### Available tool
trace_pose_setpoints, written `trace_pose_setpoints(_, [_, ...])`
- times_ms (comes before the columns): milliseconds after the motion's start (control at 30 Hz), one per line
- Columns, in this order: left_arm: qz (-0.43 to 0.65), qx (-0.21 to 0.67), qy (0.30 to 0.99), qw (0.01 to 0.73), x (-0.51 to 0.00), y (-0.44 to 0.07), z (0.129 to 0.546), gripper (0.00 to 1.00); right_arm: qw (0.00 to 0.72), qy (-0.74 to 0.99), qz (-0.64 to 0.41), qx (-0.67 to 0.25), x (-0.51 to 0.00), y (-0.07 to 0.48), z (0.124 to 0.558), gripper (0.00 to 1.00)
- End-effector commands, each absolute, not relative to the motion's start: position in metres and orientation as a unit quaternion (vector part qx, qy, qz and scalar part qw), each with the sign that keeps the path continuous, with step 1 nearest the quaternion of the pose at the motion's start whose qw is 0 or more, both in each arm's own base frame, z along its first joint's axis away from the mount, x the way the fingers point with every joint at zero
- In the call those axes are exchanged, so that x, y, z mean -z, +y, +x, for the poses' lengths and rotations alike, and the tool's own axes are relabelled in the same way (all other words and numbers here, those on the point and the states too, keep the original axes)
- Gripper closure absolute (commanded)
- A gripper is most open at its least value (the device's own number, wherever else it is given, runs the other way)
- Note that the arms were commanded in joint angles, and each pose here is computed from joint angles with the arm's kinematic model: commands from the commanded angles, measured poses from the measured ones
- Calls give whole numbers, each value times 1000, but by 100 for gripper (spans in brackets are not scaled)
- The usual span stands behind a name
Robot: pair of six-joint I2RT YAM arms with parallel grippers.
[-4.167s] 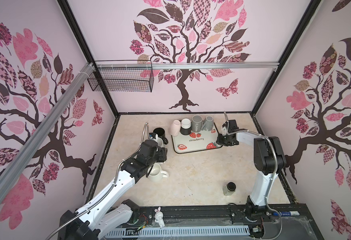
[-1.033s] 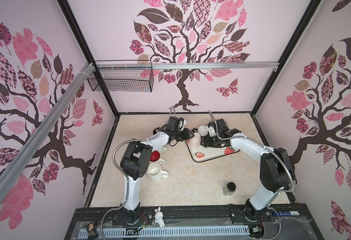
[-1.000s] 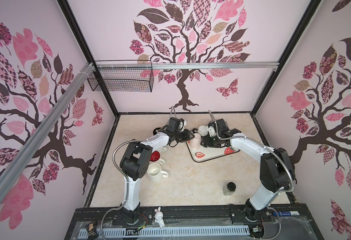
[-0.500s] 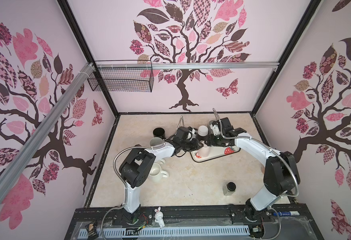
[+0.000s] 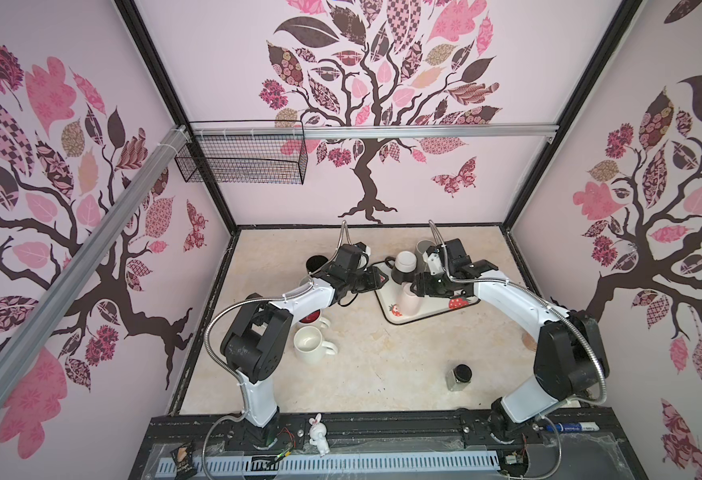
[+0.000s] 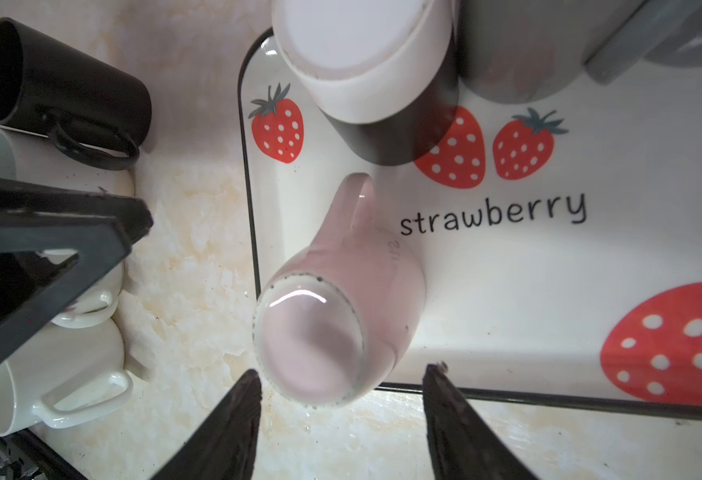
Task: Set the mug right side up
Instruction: 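Lift and tilt the pink mug with the left gripper while the right gripper approaches, then turn the pink mug upright onto the tray with both grippers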
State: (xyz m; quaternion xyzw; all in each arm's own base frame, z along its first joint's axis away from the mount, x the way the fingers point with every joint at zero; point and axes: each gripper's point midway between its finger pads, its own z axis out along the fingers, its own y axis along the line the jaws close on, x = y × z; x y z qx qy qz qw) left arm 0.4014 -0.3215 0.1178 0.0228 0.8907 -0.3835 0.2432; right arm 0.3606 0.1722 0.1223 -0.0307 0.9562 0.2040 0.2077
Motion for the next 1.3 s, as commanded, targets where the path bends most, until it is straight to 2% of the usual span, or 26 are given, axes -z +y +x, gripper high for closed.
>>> trace_pose_setpoints(0, [20, 381, 895, 229, -101, -331, 399, 61, 200, 952, -25, -231, -125, 181, 358, 36])
trace_pose_setpoints(400, [-20, 424, 880, 214, -81, -380, 364, 63, 176, 944, -39, -278, -122, 212, 393, 36])
trace_pose_setpoints(700, [2, 433, 871, 233, -99, -391, 338, 63, 204, 958, -49, -195, -134, 189, 409, 34])
trace_pose_setpoints(967, [9, 379, 885, 270, -122, -336, 364, 62, 198, 958, -47, -202, -135, 187, 394, 36])
trace_pose_setpoints(1267, [-1, 352, 890, 289, -132, -338, 428, 55, 193, 959, -46, -204, -127, 189, 387, 35])
